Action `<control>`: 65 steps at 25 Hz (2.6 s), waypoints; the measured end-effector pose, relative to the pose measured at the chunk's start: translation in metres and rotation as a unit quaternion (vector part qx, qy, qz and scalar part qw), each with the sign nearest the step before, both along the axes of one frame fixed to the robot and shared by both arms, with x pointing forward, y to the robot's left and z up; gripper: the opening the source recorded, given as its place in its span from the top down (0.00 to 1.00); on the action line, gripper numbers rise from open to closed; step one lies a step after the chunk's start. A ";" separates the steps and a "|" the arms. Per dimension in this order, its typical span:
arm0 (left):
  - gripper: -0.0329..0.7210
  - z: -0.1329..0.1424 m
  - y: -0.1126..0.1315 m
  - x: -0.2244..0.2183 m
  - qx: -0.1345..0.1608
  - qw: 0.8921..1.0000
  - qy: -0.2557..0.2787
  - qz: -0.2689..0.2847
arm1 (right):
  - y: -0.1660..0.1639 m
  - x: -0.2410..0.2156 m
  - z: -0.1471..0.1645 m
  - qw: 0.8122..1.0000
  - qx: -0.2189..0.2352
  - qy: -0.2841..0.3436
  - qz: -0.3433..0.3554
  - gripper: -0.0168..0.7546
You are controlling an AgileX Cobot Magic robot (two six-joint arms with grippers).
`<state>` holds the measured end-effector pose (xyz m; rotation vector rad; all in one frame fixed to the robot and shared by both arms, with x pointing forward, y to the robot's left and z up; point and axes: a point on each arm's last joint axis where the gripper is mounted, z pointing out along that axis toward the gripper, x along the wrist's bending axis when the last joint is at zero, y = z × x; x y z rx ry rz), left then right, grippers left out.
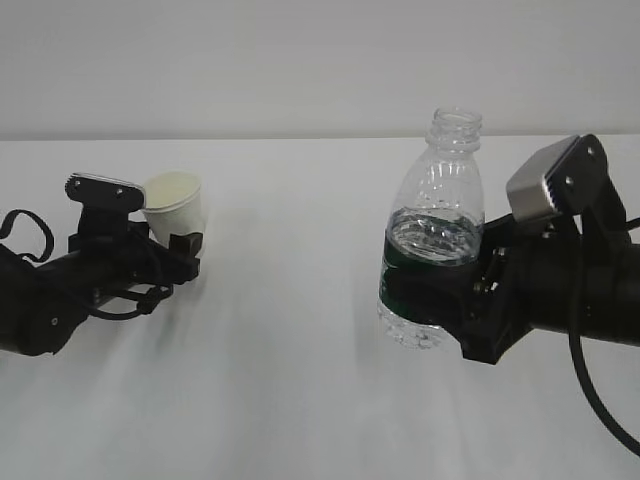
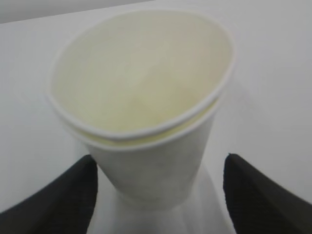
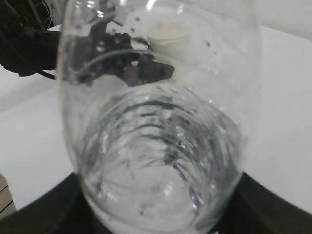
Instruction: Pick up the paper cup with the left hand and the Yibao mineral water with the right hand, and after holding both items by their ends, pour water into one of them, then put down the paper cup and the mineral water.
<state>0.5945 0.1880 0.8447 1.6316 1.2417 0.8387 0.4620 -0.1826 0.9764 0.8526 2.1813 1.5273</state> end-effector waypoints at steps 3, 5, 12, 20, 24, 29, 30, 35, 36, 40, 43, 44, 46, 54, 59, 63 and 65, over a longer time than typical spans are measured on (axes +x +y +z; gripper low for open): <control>0.19 0.000 -0.001 0.002 0.000 1.000 0.000 -0.001 | 0.000 0.000 0.000 1.000 0.000 0.001 -0.001 0.37; 0.19 0.000 -0.001 0.002 0.001 1.000 0.002 -0.001 | 0.000 0.000 0.000 1.000 0.000 0.001 -0.001 0.37; 0.19 0.000 0.000 0.002 0.002 1.000 0.007 0.001 | 0.000 0.000 0.000 1.000 0.001 0.002 -0.001 0.37; 0.19 0.002 0.007 0.008 -0.003 1.000 -0.018 0.008 | 0.000 0.000 0.000 1.000 0.002 0.002 -0.002 0.37; 0.19 -0.008 0.004 0.006 0.006 1.000 -0.012 -0.018 | 0.000 0.000 0.000 1.000 0.003 0.004 -0.003 0.37; 0.19 -0.014 0.003 0.006 0.000 1.000 -0.018 -0.025 | 0.000 -0.001 0.000 1.000 0.003 0.009 0.001 0.37; 0.19 -0.014 0.004 0.006 -0.004 1.000 -0.020 -0.023 | 0.000 -0.001 -0.001 1.000 0.002 0.010 0.002 0.37; 0.19 -0.013 0.006 0.007 -0.010 0.999 -0.028 -0.019 | 0.001 -0.002 -0.001 1.000 0.001 0.015 0.006 0.37; 0.19 -0.013 0.006 0.007 -0.011 0.999 -0.028 -0.019 | 0.001 -0.002 -0.001 1.000 0.001 0.015 0.006 0.37; 0.19 -0.013 0.008 0.008 -0.011 0.999 -0.029 -0.017 | 0.001 -0.002 -0.001 1.000 0.002 0.017 0.005 0.37; 0.19 -0.013 0.009 0.008 -0.012 0.999 -0.032 -0.016 | 0.001 -0.002 -0.001 1.000 0.003 0.018 0.005 0.37; 0.19 -0.012 0.010 0.009 -0.013 0.999 -0.036 -0.015 | 0.001 -0.002 -0.001 1.000 0.003 0.019 0.006 0.37; 0.19 -0.010 0.010 0.009 -0.016 0.999 -0.045 -0.015 | 0.001 -0.002 -0.001 1.000 0.003 0.019 0.005 0.37; 0.19 -0.009 0.009 0.009 -0.020 0.998 -0.051 -0.016 | 0.001 -0.002 -0.001 1.000 0.004 0.021 0.005 0.37; 0.19 -0.009 0.009 0.009 -0.020 0.998 -0.051 -0.016 | 0.001 -0.002 -0.001 1.000 0.004 0.022 0.006 0.37; 0.19 -0.009 0.009 0.009 -0.024 0.998 -0.050 -0.014 | 0.001 -0.002 -0.001 1.000 0.004 0.022 0.006 0.37; 0.19 -0.009 0.009 0.009 -0.025 0.998 -0.050 -0.014 | 0.001 -0.002 -0.001 1.000 0.004 0.022 0.006 0.37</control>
